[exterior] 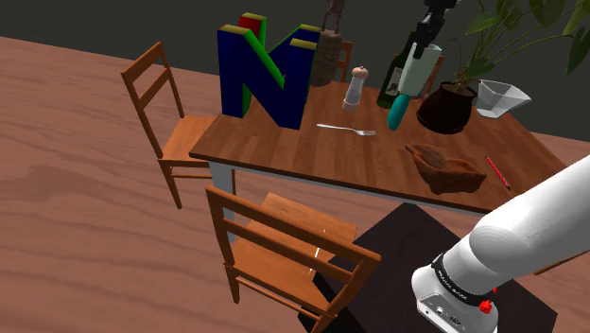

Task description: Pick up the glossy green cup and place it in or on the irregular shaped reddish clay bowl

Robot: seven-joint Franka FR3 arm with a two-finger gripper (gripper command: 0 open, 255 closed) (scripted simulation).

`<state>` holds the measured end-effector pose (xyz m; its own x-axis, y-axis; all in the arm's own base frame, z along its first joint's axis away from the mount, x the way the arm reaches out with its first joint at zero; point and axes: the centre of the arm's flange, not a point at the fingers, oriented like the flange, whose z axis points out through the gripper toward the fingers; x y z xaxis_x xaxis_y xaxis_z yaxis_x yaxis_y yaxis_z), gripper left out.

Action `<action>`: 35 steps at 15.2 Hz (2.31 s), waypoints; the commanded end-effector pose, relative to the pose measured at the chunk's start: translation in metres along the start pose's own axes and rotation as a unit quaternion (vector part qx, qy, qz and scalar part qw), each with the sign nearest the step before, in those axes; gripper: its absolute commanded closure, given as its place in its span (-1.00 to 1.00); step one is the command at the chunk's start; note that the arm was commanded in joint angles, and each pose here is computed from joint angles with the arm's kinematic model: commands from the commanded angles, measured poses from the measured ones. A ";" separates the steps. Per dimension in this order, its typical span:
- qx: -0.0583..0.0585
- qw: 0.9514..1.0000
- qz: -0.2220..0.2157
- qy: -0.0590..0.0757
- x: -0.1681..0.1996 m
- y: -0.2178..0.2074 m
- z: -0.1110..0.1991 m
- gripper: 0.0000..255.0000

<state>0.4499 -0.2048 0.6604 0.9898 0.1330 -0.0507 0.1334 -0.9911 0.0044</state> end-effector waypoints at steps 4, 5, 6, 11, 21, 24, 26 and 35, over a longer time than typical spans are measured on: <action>0.000 1.000 0.000 0.000 -0.064 -0.011 -0.005 1.00; 0.000 1.000 0.000 0.000 -0.077 -0.013 -0.007 1.00; 0.000 1.000 0.000 0.000 -0.090 -0.015 -0.008 1.00; 0.000 1.000 0.000 0.000 -0.155 -0.024 -0.015 1.00; 0.000 1.000 0.000 0.000 -0.216 -0.033 0.004 1.00; 0.000 1.000 0.000 0.000 -0.215 -0.033 0.020 1.00; 0.000 1.000 0.000 0.000 -0.215 -0.033 0.031 1.00; 0.000 1.000 0.000 0.000 -0.212 -0.034 0.078 1.00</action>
<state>0.2313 -0.2005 0.5987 0.9897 0.1337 -0.0512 0.1341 -0.9910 0.0042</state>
